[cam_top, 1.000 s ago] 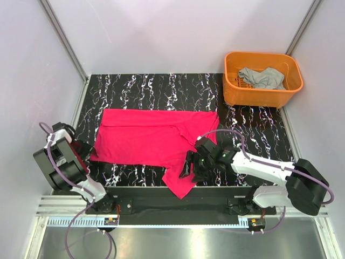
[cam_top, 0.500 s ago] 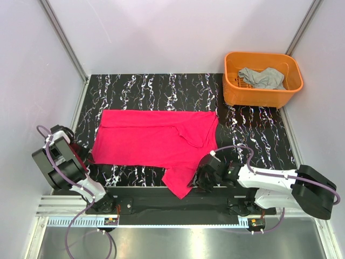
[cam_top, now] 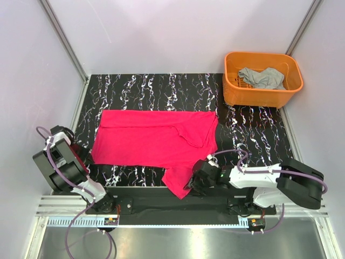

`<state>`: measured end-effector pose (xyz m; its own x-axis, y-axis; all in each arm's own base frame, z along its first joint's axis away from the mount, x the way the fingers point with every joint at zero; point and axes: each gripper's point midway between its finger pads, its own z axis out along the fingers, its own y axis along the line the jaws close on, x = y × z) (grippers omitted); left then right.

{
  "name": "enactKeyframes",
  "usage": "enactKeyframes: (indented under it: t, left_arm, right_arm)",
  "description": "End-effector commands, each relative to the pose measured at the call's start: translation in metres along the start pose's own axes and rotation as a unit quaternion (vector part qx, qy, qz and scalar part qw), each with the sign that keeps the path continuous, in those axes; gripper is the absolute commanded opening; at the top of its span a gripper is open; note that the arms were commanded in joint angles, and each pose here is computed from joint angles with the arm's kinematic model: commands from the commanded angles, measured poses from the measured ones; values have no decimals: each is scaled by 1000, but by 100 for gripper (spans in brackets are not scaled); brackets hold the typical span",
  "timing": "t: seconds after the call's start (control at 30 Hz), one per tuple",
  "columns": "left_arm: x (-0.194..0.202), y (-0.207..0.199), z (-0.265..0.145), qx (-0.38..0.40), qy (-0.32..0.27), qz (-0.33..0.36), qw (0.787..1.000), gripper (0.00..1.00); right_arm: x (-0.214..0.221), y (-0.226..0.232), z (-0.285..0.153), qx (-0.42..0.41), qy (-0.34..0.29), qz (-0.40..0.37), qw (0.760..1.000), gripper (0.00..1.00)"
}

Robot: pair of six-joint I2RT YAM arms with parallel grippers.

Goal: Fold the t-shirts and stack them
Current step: Fold the tshirt

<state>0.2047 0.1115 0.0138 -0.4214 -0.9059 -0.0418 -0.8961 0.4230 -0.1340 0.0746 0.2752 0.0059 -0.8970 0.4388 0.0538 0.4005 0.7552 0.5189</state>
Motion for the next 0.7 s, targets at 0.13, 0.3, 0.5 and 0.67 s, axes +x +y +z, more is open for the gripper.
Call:
enactKeyframes:
  t: [0.13, 0.3, 0.5, 0.67]
  left_arm:
    - [-7, -3, -4, 11, -24, -5, 1000, 0]
    - [-2, 5, -12, -9, -32, -25, 999, 0]
    - [5, 9, -21, -10, -42, -56, 998, 0]
    - [7, 9, -27, -6, -53, -72, 996, 0]
  right_arm:
    - [5, 35, 5, -48, 6, -9, 999, 22]
    - [1, 28, -27, -61, -10, -42, 997, 0]
    - [-2, -7, -60, -70, -14, -46, 996, 0]
    - [-6, 7, -79, -101, -31, -70, 992, 0]
